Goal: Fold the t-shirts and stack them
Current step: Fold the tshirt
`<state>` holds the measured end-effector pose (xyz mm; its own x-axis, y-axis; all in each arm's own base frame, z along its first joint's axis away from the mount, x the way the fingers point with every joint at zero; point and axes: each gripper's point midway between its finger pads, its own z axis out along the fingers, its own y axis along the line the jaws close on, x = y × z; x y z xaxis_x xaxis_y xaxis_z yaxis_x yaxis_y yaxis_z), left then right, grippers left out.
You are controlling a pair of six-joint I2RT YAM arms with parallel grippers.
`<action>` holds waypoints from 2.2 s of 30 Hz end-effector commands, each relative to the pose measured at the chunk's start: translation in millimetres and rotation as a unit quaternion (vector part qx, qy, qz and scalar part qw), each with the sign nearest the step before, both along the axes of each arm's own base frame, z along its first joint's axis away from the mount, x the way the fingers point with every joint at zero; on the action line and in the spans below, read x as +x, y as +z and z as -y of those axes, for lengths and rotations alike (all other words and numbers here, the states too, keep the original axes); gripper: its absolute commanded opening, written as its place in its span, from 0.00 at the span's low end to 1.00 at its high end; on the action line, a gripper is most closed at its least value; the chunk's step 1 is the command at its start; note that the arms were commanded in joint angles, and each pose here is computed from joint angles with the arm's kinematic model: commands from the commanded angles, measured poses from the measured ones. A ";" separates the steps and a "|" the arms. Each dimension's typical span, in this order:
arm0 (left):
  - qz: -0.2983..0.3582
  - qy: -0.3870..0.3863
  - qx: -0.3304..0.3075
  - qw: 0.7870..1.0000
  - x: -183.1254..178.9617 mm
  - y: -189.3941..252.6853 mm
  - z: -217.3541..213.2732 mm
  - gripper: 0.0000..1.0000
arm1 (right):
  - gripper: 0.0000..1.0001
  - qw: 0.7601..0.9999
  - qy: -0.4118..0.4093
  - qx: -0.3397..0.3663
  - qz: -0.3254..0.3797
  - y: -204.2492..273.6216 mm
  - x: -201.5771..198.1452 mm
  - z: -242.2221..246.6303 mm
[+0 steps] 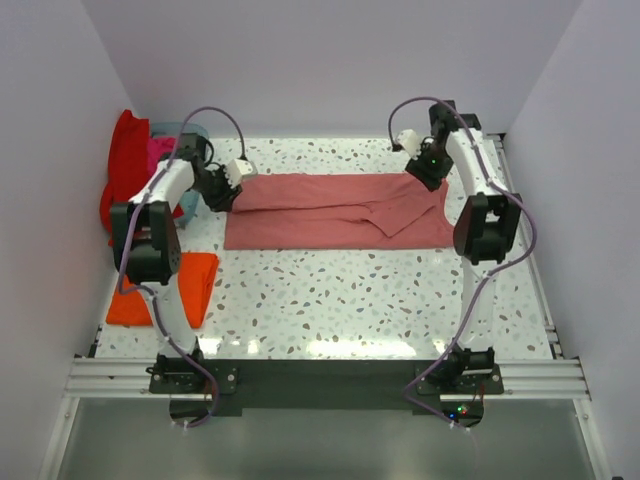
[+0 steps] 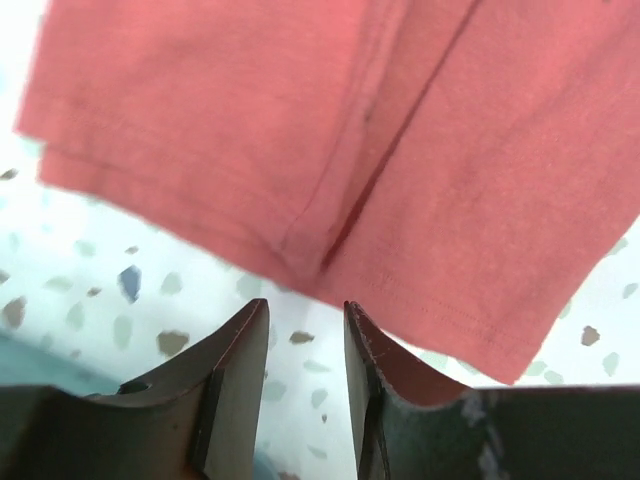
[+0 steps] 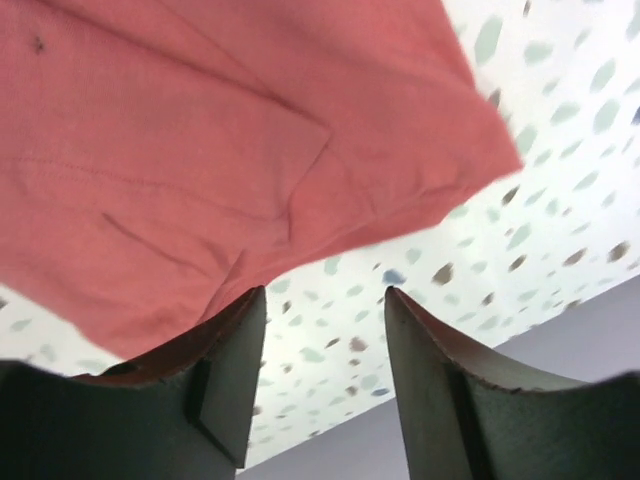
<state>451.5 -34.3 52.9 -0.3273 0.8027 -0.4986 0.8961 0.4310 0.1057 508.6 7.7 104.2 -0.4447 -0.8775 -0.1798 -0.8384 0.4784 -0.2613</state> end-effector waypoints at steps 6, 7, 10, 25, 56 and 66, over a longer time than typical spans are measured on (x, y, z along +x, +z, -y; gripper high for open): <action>0.022 0.074 -0.084 0.993 -18.3 61.0 23.0 0.41 | 0.50 0.964 -0.196 0.137 -0.112 23.8 -100.2 16.2; 0.012 0.086 -0.085 0.993 -21.5 55.9 22.0 0.40 | 0.50 0.959 -0.212 0.138 -0.130 10.9 -109.4 15.2; -0.018 0.099 -0.086 0.991 -34.8 36.2 34.4 0.40 | 0.50 0.952 -0.234 0.136 -0.143 -7.1 -120.0 14.6; -0.101 0.146 -0.009 0.984 -86.2 -56.2 12.4 0.29 | 0.22 0.943 -0.293 0.044 -0.150 -78.1 -137.4 54.7; 0.219 -0.199 -0.228 0.928 -77.1 121.2 281.1 0.41 | 0.36 0.901 -0.367 0.208 -0.101 13.5 -134.6 12.9; 0.302 -0.420 -0.234 0.823 -110.7 81.9 404.9 0.38 | 0.38 0.878 -0.421 0.204 -0.103 -19.5 -95.0 22.3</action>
